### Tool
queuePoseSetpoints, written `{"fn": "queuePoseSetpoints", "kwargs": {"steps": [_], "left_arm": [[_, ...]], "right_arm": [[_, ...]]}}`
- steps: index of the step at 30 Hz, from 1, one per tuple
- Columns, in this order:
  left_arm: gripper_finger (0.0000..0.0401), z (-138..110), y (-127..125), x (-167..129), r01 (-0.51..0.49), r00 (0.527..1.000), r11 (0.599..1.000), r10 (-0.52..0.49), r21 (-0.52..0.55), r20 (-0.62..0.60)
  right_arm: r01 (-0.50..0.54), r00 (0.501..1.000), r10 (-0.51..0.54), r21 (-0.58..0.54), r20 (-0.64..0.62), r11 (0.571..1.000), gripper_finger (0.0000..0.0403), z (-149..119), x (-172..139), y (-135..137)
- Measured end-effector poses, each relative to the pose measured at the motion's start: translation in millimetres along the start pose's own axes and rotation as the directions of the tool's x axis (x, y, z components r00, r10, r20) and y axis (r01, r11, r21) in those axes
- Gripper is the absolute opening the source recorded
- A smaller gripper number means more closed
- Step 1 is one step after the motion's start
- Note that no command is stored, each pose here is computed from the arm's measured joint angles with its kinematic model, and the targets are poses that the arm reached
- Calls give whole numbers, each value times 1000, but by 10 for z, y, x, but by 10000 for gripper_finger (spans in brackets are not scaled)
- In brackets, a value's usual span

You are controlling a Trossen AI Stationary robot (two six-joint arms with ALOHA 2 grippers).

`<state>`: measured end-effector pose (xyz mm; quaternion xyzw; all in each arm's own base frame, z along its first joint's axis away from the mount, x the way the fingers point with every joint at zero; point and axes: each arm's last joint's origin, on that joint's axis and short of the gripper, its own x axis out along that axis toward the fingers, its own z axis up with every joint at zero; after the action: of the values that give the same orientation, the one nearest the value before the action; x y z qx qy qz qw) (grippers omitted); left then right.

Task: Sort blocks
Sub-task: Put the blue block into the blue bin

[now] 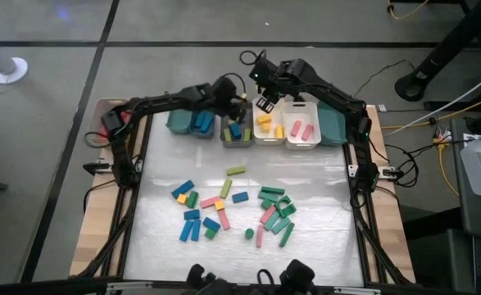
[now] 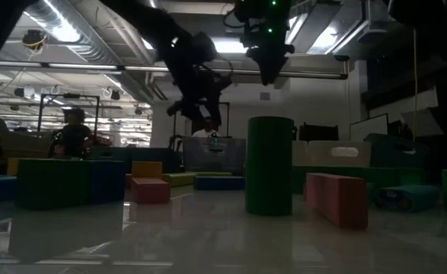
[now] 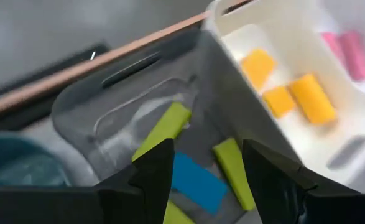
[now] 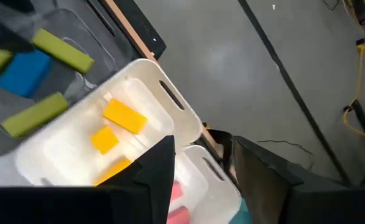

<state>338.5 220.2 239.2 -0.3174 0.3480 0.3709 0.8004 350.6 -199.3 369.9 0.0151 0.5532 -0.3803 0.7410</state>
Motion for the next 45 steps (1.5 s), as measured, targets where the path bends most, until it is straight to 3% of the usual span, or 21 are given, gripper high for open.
{"fn": "queuePoseSetpoints", "kwargs": {"steps": [7, 11, 16, 28, 36, 45], "left_arm": [[179, -44, 81, 202, -57, 993, 971, 32, -233, -113], [179, -104, 47, 331, -63, 990, 949, 19, -309, -143], [179, -197, -2, 450, -76, 982, 936, 10, -344, -189], [179, -304, -113, 497, -95, 975, 919, 10, -382, -220], [179, -392, -106, 475, -177, 955, 885, 50, -430, -291], [179, -403, -120, 653, -146, 965, 871, 21, -469, -263]], "right_arm": [[23, 999, -25, -94, -28, 995, 163, -13, 114, -249], [35, 998, -41, -118, -47, 992, 163, -30, 184, -414], [19, 997, -27, -115, -69, 993, 163, -64, 275, -630], [-202, 979, 202, -13, -9, 979, 163, -136, 465, -1094], [-187, 982, 187, 21, 18, 982, 163, -148, 511, -1237], [-213, 976, 214, -15, 46, 977, 163, -126, 507, -1226]]}}
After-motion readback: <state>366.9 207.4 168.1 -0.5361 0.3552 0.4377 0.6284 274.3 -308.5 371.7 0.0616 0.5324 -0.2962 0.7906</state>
